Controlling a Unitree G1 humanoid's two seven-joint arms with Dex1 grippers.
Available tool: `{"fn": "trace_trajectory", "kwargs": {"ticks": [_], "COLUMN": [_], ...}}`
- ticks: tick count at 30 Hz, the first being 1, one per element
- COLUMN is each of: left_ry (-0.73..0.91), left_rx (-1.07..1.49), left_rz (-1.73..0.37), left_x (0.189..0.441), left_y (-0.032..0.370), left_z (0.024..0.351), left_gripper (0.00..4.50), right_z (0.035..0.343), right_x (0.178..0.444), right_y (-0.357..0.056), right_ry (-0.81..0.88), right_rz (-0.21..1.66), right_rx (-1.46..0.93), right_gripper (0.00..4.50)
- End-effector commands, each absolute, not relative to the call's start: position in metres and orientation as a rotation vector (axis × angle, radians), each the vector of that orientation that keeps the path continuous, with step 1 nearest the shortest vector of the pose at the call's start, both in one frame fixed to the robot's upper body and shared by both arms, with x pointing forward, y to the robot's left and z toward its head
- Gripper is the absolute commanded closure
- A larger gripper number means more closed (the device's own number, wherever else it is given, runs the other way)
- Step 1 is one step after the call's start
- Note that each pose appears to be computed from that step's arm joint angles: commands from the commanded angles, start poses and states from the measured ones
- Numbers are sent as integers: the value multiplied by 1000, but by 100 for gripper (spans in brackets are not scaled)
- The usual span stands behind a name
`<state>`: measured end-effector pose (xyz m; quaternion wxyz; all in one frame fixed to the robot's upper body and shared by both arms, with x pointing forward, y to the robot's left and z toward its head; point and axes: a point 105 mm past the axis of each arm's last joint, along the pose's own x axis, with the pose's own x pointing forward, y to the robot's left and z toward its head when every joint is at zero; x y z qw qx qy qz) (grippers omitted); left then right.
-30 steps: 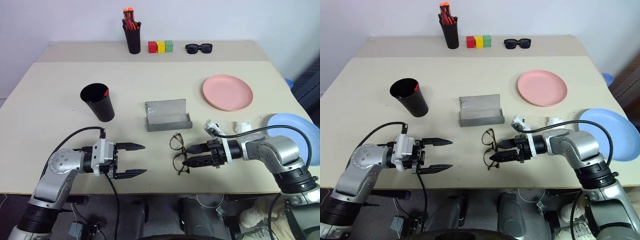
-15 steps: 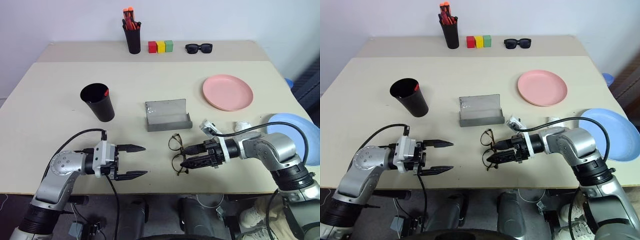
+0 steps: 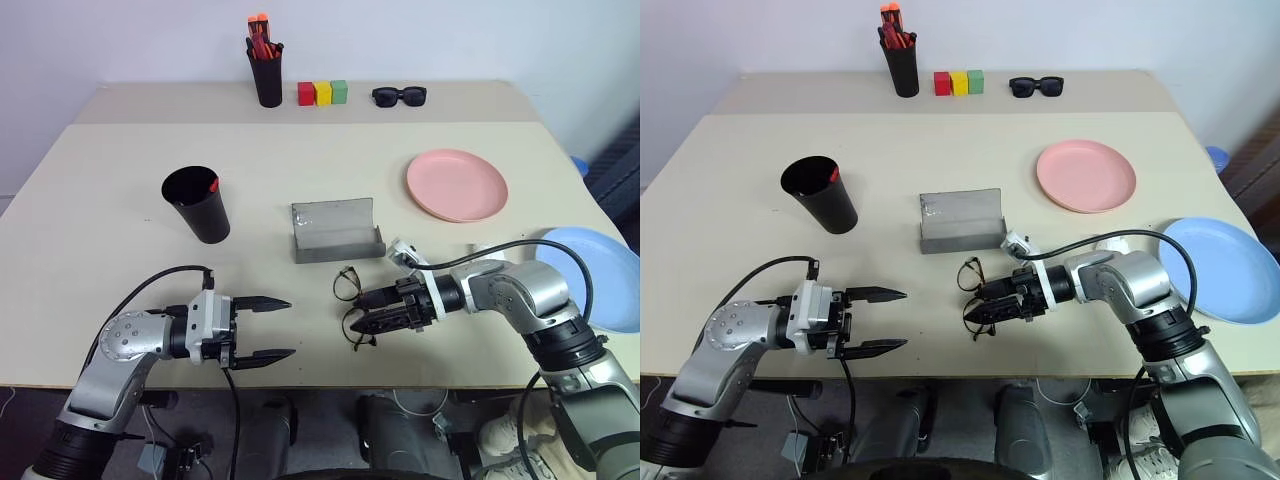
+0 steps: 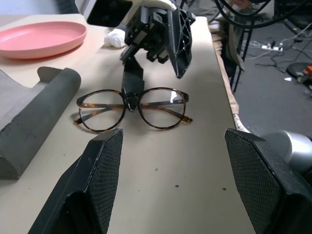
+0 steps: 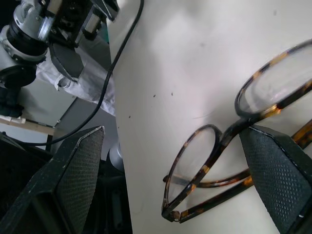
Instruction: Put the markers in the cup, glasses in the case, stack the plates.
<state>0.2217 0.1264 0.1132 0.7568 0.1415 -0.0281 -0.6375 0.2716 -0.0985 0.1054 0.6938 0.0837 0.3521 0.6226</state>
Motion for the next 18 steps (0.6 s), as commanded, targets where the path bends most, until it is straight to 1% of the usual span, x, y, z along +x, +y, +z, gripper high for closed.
{"fn": "trace_trajectory", "kwargs": {"ticks": [1, 3, 4, 7, 8, 10, 18], "left_ry": [-91, -89, -88, -88, -87, -86, -82], "left_rx": [331, 333, 334, 335, 336, 338, 339], "left_rz": [-1393, -1391, -1391, -1389, -1388, -1386, -1376], "left_x": [219, 219, 219, 218, 218, 218, 217], "left_y": [125, 125, 126, 126, 126, 127, 128], "left_z": [120, 119, 119, 120, 120, 120, 120], "left_gripper": [110, 109, 109, 109, 109, 109, 109], "right_z": [113, 113, 112, 112, 112, 112, 110], "right_x": [274, 275, 275, 276, 276, 277, 277], "right_y": [-93, -92, -92, -90, -90, -89, -89], "right_ry": [746, 742, 741, 738, 737, 734, 731], "right_rz": [1421, 1421, 1422, 1423, 1423, 1422, 1423], "right_rx": [173, 173, 172, 171, 171, 172, 168], "right_gripper": [30, 91, 132, 292, 352, 448, 448]}}
